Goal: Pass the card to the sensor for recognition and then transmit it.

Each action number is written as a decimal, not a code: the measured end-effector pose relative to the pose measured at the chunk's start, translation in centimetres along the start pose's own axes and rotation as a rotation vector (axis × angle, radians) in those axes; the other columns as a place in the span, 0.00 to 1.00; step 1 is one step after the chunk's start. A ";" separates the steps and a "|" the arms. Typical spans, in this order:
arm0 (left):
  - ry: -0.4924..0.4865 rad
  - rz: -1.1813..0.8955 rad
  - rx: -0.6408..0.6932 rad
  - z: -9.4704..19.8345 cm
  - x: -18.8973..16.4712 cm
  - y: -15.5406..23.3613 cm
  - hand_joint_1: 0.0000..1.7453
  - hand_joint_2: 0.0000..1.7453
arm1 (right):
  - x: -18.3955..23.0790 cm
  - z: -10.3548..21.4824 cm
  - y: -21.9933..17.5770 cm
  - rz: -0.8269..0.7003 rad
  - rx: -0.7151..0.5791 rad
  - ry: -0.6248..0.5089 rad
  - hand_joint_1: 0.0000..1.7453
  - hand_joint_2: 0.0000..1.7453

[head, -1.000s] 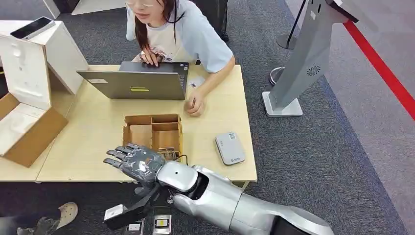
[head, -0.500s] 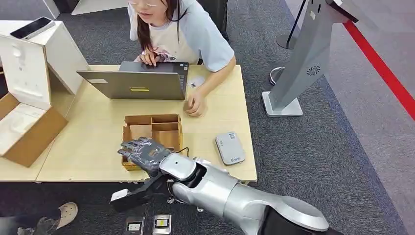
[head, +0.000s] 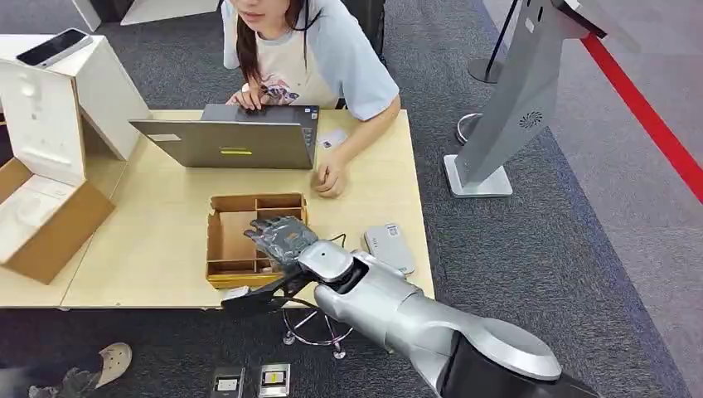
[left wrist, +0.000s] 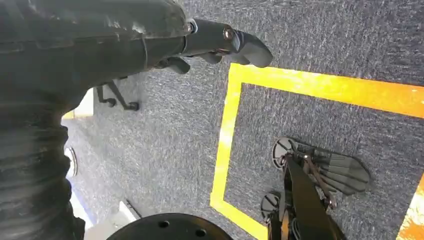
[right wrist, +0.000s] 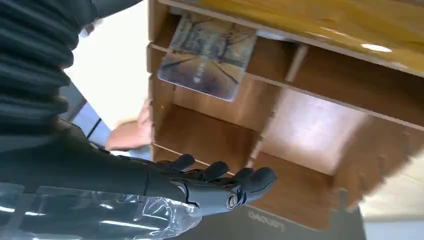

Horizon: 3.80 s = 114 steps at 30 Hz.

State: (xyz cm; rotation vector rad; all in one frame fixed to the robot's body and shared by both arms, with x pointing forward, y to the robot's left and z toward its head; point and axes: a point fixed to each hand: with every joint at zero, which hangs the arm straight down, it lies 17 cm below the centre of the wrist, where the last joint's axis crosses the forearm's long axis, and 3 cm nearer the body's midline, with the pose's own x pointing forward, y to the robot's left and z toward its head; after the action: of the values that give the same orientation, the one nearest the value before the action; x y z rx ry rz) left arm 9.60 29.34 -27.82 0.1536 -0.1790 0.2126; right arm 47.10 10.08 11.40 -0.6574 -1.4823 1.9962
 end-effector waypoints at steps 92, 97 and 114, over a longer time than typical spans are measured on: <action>0.003 -0.009 0.003 -0.1 0.0 0.6 0.00 1.00 | -1.2 -0.2 -1.2 -0.031 0.025 0.021 0.00 1.00; 0.003 -0.009 0.004 -0.1 0.0 0.6 0.00 1.00 | -0.9 -0.3 -1.2 -0.034 0.023 0.015 0.00 1.00; 0.003 -0.009 0.007 -0.1 0.0 0.6 0.00 1.00 | -2.1 -0.2 -0.7 -0.007 0.021 0.053 0.00 1.00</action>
State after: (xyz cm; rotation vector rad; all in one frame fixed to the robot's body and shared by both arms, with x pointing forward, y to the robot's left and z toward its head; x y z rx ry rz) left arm 9.44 29.98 -27.84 0.1610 -0.1744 0.2046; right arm 48.88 8.92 12.09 -0.6894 -1.4286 1.9716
